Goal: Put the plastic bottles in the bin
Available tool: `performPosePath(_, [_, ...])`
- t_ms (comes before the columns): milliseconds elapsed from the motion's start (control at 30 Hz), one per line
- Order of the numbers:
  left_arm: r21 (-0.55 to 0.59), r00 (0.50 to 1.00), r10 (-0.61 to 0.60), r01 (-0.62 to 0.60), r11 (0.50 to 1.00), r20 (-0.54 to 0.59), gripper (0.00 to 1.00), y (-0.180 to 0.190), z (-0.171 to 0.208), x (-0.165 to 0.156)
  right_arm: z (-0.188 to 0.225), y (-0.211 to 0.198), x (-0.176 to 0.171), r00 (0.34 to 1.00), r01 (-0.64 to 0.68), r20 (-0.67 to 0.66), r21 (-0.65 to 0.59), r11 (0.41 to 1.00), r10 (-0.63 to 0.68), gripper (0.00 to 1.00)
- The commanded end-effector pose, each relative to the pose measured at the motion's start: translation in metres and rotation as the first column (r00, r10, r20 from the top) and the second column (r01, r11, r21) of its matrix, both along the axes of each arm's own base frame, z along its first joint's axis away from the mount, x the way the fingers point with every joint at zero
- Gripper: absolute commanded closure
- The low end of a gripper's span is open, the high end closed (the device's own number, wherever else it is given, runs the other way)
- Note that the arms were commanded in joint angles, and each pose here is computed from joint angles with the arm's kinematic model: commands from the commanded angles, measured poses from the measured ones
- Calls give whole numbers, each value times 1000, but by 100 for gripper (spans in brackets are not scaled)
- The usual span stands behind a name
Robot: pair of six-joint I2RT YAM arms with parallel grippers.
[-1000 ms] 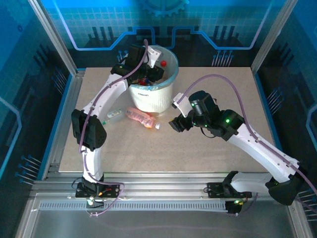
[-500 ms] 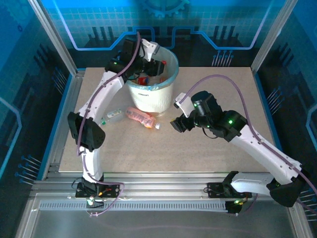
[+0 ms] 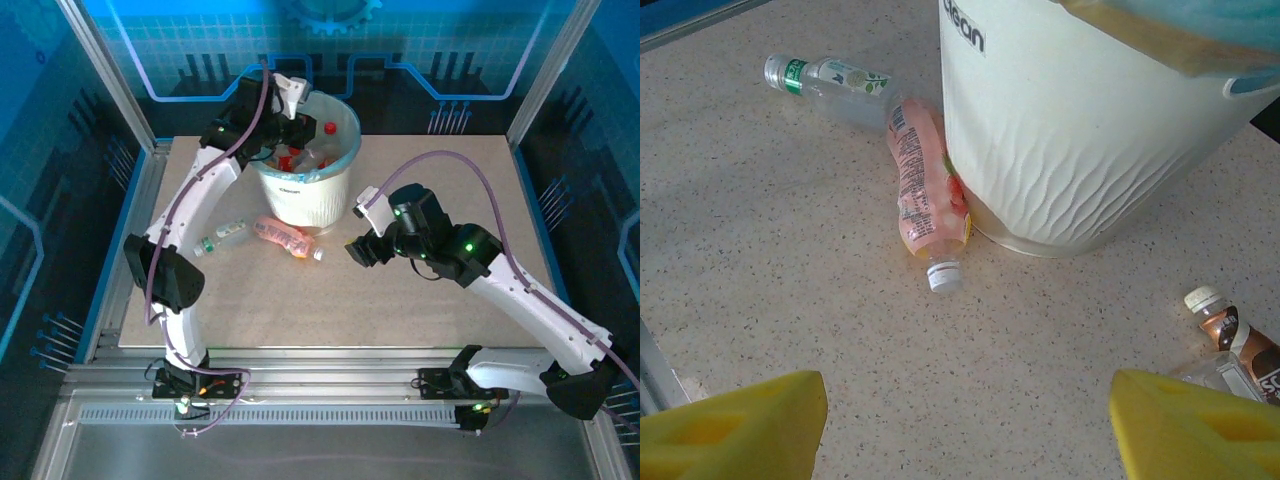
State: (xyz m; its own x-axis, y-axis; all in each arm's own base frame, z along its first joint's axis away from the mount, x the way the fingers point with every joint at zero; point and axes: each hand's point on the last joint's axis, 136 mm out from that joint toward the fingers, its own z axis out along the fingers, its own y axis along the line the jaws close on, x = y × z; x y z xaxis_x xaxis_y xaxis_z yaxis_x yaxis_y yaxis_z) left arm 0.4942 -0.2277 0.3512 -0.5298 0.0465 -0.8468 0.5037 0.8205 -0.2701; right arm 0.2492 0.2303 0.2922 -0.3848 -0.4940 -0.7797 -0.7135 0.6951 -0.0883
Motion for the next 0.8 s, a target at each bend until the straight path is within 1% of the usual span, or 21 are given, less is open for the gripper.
performPosePath(0, [-59,998,58,-57,997,16,99,15,21,0,-4,-4,1,1000,15,-23,-6,1000,-15,25])
performPosePath(67, [-68,999,54,-53,996,7,100,15,23,-4,-4,-4,1,1000,15,-22,-3,1000,-15,25])
performPosePath(133, [-60,998,54,-55,997,-23,100,17,17,-8,-5,-3,1,1000,15,-24,0,1000,-15,25])
performPosePath(233, [-30,995,58,-61,998,-82,100,21,-3,-17,-7,-2,1,999,12,-31,-1,1000,-12,25])
performPosePath(400, [6,988,74,-74,997,-133,100,29,-30,-30,-10,-1,2,999,11,-38,-12,1000,-11,25])
performPosePath(567, [25,975,61,-58,998,-214,100,26,-58,-30,-11,1,6,999,11,-36,-15,1000,-12,25])
performPosePath(767, [51,939,28,-11,999,-344,100,17,-89,-29,-15,5,7,999,8,-52,-14,1000,-9,25])
